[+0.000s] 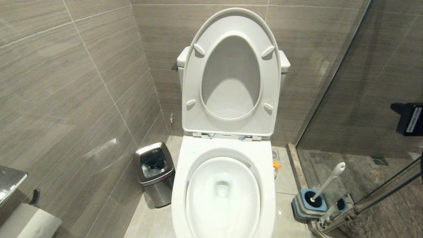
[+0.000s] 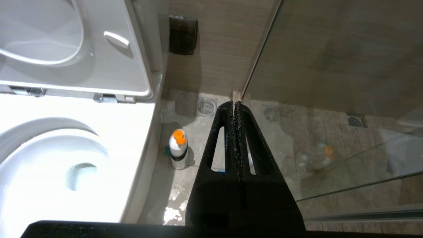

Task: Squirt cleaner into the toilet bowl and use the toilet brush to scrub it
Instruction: Pour in the cleaning agent

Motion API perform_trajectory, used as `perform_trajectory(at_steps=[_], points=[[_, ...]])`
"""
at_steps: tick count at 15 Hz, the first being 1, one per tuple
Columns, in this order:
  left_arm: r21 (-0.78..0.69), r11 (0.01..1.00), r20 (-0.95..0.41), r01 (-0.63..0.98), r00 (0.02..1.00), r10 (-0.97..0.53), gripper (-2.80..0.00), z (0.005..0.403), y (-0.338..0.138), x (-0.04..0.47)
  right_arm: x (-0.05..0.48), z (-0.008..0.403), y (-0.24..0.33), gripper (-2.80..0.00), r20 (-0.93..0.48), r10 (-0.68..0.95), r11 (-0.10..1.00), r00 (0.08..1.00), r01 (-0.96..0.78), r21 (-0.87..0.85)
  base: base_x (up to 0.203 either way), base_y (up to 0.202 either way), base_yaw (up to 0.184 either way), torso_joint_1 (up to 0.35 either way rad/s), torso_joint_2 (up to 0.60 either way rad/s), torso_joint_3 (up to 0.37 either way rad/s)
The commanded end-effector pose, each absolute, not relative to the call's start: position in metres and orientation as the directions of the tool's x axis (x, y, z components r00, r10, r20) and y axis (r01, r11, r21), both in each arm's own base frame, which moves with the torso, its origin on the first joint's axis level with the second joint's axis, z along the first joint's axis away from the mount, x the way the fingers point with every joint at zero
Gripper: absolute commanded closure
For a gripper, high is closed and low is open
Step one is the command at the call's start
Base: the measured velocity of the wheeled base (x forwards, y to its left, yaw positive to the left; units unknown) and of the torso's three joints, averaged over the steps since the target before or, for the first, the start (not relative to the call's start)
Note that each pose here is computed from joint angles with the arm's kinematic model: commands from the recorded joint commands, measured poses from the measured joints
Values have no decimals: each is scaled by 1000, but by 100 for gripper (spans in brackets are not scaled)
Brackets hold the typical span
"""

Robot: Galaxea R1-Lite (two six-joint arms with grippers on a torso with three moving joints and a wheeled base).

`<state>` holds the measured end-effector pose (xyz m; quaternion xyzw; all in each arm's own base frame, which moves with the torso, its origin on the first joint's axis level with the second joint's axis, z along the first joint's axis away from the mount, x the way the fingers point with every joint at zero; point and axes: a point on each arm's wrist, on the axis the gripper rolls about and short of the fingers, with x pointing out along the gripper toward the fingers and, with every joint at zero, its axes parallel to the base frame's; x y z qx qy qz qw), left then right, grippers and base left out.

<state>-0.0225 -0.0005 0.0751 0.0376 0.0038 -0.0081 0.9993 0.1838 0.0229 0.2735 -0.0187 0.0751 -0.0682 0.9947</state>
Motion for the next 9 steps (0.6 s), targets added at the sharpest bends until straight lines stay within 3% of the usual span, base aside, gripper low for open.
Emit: perform_trajectory(at_steps=[1, 6, 9], points=[[75, 997, -8, 16, 1000, -15, 0, 75, 0, -23, 183, 267, 23, 0, -164, -140, 990, 976, 133, -52, 0, 0, 0, 0, 0, 0], [75, 997, -6, 16, 1000, -15, 0, 75, 0, -23, 183, 261, 23, 0, -184, -140, 990, 973, 133, -50, 0, 0, 0, 0, 0, -8], [73, 997, -6, 16, 1000, -16, 0, 75, 0, -23, 184, 261, 23, 0, -188, -141, 990, 972, 133, -52, 0, 0, 0, 8, 2, -142]])
